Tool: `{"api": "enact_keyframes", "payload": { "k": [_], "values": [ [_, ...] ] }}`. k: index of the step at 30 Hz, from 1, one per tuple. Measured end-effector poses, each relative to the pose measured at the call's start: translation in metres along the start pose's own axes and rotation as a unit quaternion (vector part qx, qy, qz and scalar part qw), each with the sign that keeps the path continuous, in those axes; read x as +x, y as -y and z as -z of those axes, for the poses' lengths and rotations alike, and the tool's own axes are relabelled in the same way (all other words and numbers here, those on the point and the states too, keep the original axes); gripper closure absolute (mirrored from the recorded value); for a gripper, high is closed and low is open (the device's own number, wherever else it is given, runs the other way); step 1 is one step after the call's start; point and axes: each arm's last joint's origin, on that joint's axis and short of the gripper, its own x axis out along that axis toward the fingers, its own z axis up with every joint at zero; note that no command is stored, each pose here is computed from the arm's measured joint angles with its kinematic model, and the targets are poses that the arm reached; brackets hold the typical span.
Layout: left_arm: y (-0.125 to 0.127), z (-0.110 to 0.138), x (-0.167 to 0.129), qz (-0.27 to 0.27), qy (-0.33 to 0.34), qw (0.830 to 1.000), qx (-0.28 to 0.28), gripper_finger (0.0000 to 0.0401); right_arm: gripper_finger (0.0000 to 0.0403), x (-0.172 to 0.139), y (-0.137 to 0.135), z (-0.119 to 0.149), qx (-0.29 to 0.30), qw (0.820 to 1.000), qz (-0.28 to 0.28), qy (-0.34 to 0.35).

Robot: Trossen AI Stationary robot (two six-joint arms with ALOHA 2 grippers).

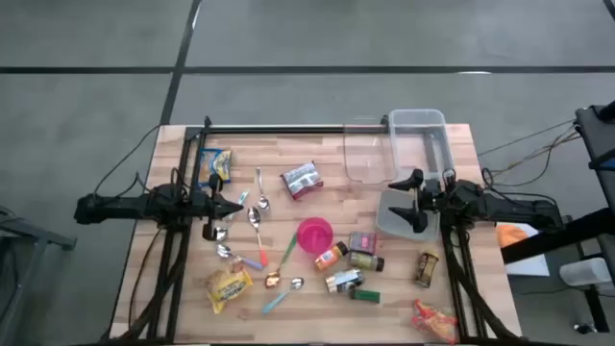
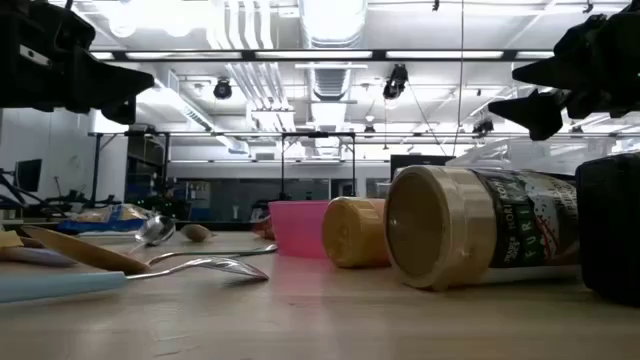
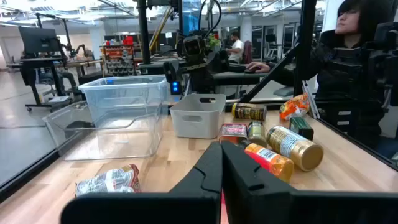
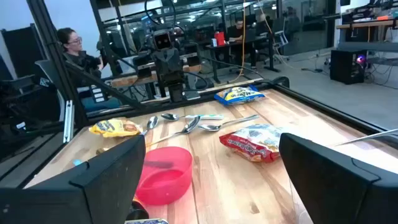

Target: Pick & Place Food Item

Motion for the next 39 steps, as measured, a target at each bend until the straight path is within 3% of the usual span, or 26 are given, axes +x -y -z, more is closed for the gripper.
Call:
{"api": "enact_keyframes", "payload": {
  "k": [33, 39],
  "values": [
    [0.0, 0.0001, 0.0, 0.0, 0.0, 1.0, 0.0, 0.0401, 0.0037, 0.0, -0.0002, -0.0007, 0.0, 1.0, -0.001, 0.004],
    [0.0, 0.0, 0.0, 0.0, 0.0, 1.0, 0.0, 0.0401, 0.0037, 0.0, -0.0002, -0.0009, 0.041, 0.999, -0.001, 0.005]
  ]
}}
